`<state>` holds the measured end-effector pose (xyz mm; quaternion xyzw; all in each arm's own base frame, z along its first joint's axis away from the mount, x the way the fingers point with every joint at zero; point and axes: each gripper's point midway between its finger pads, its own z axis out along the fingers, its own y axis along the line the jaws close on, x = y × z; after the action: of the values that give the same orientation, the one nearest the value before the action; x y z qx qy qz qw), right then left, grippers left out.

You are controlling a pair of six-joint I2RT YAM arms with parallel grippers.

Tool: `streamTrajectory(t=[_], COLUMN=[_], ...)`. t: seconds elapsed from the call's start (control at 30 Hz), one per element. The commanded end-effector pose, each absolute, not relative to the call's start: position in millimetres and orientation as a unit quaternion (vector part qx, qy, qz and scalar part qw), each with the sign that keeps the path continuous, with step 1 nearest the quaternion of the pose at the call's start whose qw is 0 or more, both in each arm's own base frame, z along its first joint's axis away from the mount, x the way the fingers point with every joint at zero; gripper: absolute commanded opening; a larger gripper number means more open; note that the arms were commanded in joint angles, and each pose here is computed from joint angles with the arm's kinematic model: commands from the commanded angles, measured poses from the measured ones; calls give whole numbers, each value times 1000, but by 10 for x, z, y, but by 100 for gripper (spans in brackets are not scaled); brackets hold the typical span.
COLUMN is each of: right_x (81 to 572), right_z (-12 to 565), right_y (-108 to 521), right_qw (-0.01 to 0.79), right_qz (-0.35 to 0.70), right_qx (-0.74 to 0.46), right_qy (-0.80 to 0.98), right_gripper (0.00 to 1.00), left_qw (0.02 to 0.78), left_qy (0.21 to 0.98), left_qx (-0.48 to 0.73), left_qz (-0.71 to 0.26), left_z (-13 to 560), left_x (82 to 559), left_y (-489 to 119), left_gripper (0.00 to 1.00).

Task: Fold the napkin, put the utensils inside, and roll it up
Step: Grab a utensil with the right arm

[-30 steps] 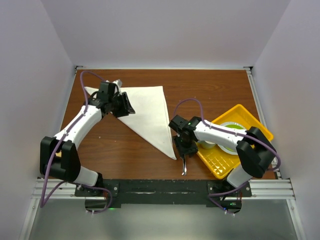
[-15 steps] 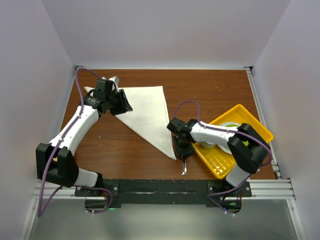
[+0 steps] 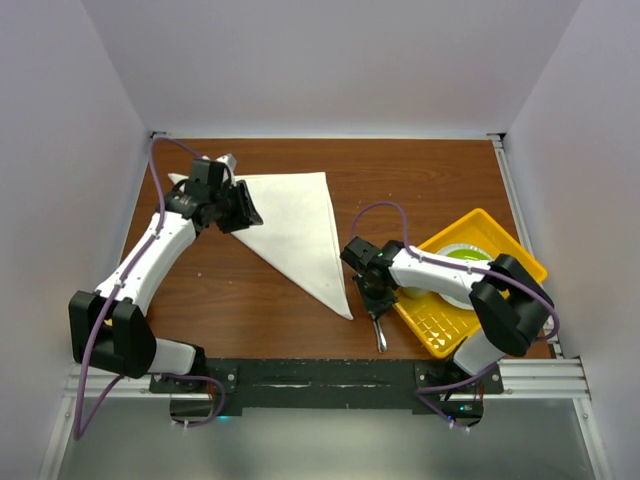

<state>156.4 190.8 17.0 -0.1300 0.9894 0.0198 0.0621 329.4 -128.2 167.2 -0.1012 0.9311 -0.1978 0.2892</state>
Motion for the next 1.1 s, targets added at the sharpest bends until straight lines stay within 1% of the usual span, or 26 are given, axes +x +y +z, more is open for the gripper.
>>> streamTrajectory(t=[0.0,0.17,0.27,0.33,0.37,0.4,0.43,0.47,0.5,0.53,0.57,0.6,0.63,0.67,0.7,0.73,0.77,0.8,0.87,0.9,1.03,1.07], right_x=[1724,1928,2182,2449,2556,2751,2851,2951,3100,3170,3253,3352,3414,3466,3550,3601,3633,3698,3731,3774,3716,3721], right_z=[711,1064,1209,1250,1254,1305,1300,1319,1521,1316,1315,1458,1296,1271,1424,1301,1326,1443,1421,1459,1504,1415], right_y=[1908,2082,2375,2601,2680,2892,3000,3094,3285,3389,3462,3605,3674,3733,3847,3910,3972,4083,4201,4291,4594,4649], right_qw=[110,138,172,173,172,182,187,195,223,204,208,223,212,214,235,230,236,260,270,289,315,310], right_qz=[21,35,64,54,45,50,52,54,73,67,69,82,77,78,93,92,98,110,121,124,148,156], right_qx=[-175,-222,-264,-295,-306,-310,-324,-327,-330,-343,-345,-351,-355,-357,-363,-367,-371,-379,-389,-406,-443,-442], right_qy=[978,965,947,938,936,932,926,923,914,915,913,906,907,906,897,897,893,881,873,858,826,827], right_gripper=[0,0,0,0,0,0,0,0,0,0,0,0,0,0,0,0,0,0,0,0,0,0], left_qw=[335,338,342,361,357,365,383,384,394,408,408,410,417,413,413,415,410,408,405,403,404,403], left_qy=[914,913,913,908,910,909,902,902,900,893,894,893,890,892,892,891,894,896,899,900,902,902], left_qx=[-86,-92,-106,-117,-121,-126,-127,-127,-137,-142,-149,-153,-154,-157,-158,-156,-155,-153,-145,-143,-132,-129], left_qz=[-213,-211,-193,-179,-170,-156,-154,-151,-128,-123,-108,-105,-104,-97,-95,-94,-89,-87,-81,-79,-78,-80], left_z=[1987,2041,2086,2190,2175,2200,2315,2325,2348,2436,2446,2465,2505,2487,2494,2512,2502,2501,2511,2511,2530,2525], left_x=[3399,3367,3267,3187,3114,3081,3008,2932,2895,2824,2757,2719,2663,2615,2587,2561,2521,2504,2477,2473,2466,2470], left_y=[-1311,-1289,-1192,-1094,-1049,-981,-932,-902,-796,-738,-665,-640,-614,-580,-565,-555,-539,-533,-517,-512,-516,-527], left_gripper=[46,46,46,46,47,47,47,48,49,50,51,51,51,52,52,52,52,52,52,52,52,52])
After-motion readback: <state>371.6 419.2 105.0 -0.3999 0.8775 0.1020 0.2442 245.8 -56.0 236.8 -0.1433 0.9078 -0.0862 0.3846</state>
